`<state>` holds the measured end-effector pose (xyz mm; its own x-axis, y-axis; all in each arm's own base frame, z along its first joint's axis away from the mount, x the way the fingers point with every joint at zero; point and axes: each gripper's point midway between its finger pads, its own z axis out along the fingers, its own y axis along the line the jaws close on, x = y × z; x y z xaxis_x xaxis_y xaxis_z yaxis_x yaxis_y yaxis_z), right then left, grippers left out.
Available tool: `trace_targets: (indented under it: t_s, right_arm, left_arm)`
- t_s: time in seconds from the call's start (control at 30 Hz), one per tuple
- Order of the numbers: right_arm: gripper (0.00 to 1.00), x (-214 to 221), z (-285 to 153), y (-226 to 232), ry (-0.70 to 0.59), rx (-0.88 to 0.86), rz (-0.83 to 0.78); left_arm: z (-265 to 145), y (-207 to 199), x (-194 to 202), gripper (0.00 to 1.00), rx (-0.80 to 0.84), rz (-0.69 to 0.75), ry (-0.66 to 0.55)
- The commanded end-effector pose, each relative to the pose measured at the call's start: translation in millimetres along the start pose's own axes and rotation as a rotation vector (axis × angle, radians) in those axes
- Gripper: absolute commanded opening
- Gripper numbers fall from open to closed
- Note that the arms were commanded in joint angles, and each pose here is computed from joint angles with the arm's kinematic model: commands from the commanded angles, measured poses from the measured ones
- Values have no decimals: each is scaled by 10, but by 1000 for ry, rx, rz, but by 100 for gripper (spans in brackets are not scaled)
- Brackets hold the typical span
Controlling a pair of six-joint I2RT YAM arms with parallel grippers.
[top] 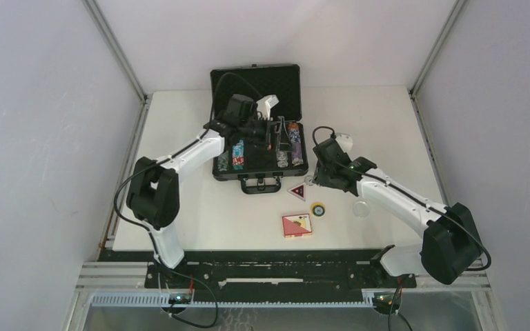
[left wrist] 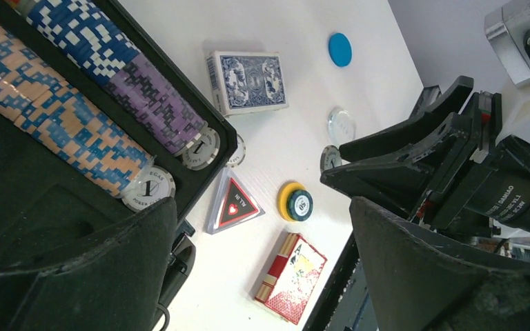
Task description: Pack up texas hold em set
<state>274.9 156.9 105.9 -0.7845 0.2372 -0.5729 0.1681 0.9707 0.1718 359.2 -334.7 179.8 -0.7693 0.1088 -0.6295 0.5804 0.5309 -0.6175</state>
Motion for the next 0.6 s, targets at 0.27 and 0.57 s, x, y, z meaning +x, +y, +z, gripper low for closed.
trace_targets:
  t_s: [0.27, 0.57]
  right_arm:
    - [41, -96, -121, 448, -57, -75, -181]
    - [41, -98, -215, 626, -88, -110, -283]
  left_arm:
    - [-66, -300, 12, 100, 168, 50, 70]
    - [-18, -316, 211, 100, 240, 17, 165]
